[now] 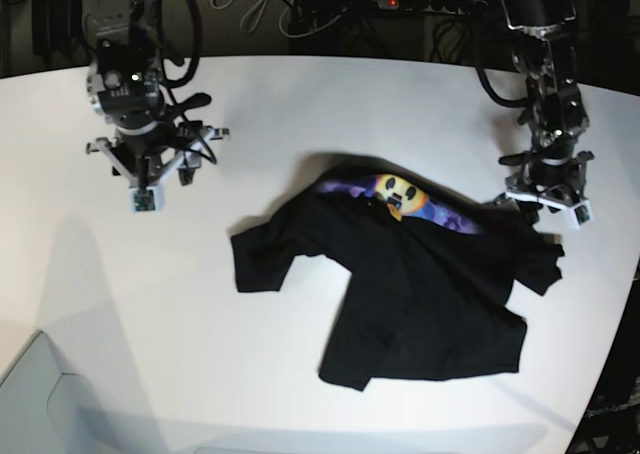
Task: Layout the t-shirt on the table in an organized manner, then fold the t-shirt properly
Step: 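Lower both grippers toward the black t-shirt, left gripper at its collar, then grasp the shirt edges with both grippers and lift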
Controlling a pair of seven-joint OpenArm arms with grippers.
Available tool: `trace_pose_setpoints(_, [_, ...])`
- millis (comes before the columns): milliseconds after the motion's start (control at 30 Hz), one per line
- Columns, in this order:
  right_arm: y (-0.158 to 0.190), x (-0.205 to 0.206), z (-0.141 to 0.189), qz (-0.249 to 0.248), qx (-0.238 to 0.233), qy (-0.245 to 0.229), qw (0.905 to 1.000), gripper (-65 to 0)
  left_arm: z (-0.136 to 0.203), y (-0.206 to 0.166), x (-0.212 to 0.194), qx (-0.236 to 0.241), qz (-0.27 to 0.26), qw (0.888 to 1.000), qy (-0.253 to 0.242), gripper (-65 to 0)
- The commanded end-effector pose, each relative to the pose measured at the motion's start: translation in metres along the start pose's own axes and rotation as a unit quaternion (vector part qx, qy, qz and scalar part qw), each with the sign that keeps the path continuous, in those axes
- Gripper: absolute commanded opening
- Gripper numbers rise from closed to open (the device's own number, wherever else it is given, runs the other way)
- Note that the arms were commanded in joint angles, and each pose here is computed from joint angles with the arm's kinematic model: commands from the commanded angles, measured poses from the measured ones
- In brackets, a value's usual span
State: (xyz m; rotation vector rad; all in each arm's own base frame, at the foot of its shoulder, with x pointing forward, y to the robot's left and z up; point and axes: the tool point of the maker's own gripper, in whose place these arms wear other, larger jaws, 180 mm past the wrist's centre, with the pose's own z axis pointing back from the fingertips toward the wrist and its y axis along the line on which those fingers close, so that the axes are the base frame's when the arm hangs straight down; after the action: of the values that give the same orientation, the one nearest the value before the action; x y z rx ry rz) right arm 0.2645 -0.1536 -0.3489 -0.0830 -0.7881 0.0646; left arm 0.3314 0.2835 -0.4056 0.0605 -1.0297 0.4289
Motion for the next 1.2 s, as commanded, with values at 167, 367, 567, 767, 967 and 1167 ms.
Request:
trace_pose_setpoints(167, [0.0, 0.003, 0.004, 0.003, 0.0, -0.013, 0.9999, -35.3, -0.004, -0.022, 0.008, -0.023, 0.002, 1.0, -0.017, -37.6])
trace_pose_setpoints(367, [0.001, -0.001, 0.005, 0.004, 0.001, -0.007, 1.0, -35.3, 0.001, -0.029, 0.015, -0.03, 0.003, 0.999, -0.027, -37.7])
trace_pose_setpoints(567, [0.001, -0.003, 0.004, 0.004, 0.001, -0.006, 1.0, -35.4, 0.005, -0.029, 0.015, -0.037, 0.021, 0.999, -0.03, -37.7])
trace_pose_setpoints(767, [0.001, -0.003, 0.004, 0.005, 0.002, -0.006, 1.0, -35.4, -0.009, -0.029, 0.005, -0.035, 0.041, 0.998, -0.009, -37.8])
trace_pose_setpoints(967, [0.002, -0.001, 0.004, 0.005, 0.002, -0.007, 1.0, -35.4, -0.018, -0.028, -0.004, -0.031, 0.048, 0.998, 0.006, -43.4])
trace_pose_setpoints(1167, [0.005, 0.003, 0.004, 0.008, 0.007, -0.013, 0.9999, -35.3, -0.016, -0.023, -0.005, -0.027, 0.047, 0.998, 0.008, -62.8])
